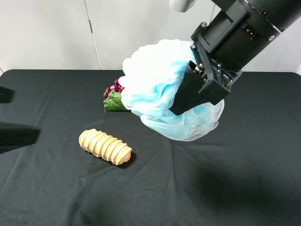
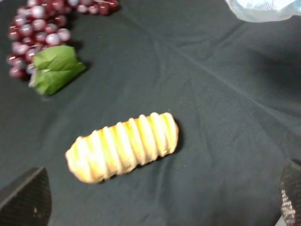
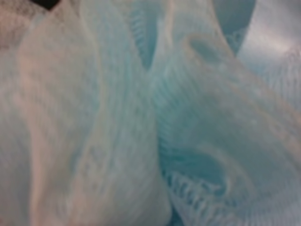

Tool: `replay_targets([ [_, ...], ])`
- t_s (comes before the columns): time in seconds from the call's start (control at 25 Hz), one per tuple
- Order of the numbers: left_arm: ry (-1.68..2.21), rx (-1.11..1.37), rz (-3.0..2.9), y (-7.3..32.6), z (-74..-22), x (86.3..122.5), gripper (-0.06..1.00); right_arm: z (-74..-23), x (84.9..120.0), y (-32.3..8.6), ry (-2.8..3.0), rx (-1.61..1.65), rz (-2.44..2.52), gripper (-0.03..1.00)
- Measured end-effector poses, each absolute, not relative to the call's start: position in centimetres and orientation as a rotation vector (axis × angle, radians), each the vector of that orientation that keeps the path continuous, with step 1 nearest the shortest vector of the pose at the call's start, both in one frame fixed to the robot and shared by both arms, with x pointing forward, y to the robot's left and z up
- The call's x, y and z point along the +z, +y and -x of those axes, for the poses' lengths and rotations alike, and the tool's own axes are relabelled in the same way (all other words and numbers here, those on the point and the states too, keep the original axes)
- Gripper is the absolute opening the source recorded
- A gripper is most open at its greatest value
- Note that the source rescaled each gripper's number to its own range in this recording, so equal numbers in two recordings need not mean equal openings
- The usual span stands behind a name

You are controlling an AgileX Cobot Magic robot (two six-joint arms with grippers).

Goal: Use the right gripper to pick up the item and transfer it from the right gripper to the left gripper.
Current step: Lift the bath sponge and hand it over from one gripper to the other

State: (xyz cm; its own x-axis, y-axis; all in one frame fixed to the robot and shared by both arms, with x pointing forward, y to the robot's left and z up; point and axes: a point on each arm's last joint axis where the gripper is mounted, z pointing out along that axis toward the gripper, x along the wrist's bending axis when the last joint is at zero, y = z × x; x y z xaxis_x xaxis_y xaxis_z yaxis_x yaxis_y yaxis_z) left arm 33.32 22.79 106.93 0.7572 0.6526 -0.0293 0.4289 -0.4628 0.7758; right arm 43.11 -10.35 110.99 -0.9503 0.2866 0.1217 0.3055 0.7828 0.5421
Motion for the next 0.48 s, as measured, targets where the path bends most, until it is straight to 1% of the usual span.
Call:
replay_targets([
  [0.16,0.715,0.243,-2.180,20.4,-34.9,105.8,0.95,-43.1,111.0,-10.3,-2.934,-0.903,0.485,0.11],
  [0.28,0.719,0.165,-2.145,18.3,-35.9,105.1,0.95,-43.1,111.0,-10.3,-2.934,-0.903,0.485,0.11],
  [0.48,0.624,0.130,-2.138,15.5,-36.8,104.2,0.95,-43.1,111.0,-10.3,-2.935,-0.905,0.484,0.11],
])
